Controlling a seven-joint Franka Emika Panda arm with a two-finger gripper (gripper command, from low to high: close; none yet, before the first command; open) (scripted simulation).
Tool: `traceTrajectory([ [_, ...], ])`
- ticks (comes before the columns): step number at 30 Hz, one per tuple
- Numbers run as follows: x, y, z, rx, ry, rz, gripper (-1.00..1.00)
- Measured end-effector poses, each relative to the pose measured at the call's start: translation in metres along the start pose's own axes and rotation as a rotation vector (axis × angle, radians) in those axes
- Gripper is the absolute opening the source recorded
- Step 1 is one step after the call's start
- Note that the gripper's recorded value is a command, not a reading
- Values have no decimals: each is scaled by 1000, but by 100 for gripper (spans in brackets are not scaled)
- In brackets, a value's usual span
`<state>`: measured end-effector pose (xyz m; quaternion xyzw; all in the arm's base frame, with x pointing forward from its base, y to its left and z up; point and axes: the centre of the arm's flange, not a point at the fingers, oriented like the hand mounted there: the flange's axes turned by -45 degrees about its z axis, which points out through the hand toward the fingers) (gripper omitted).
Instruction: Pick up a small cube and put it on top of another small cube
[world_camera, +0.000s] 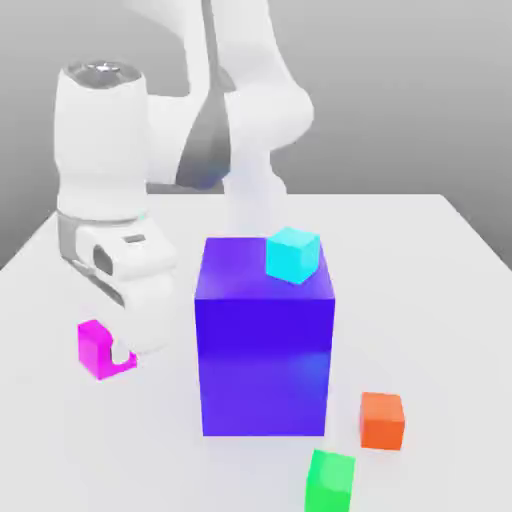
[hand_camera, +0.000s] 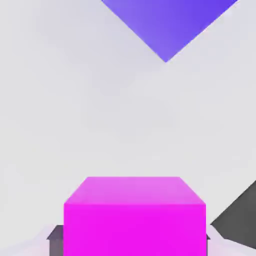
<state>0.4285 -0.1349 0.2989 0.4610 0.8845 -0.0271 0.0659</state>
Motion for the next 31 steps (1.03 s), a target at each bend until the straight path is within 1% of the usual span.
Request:
traceTrajectory([
  [8,36,74,-18,-16,13,354,-100],
  [12,71,115,-19,-17,42,509,-100],
  [16,107,148,-11,-1,81,681,-100],
  [19,131,165,0,24,114,829,-100],
  [21,151,169,18,58,127,926,-100],
  [26,167,167,76,79,125,981,-100],
  [27,169,166,89,81,125,982,100],
  [31,169,166,89,81,125,982,100],
])
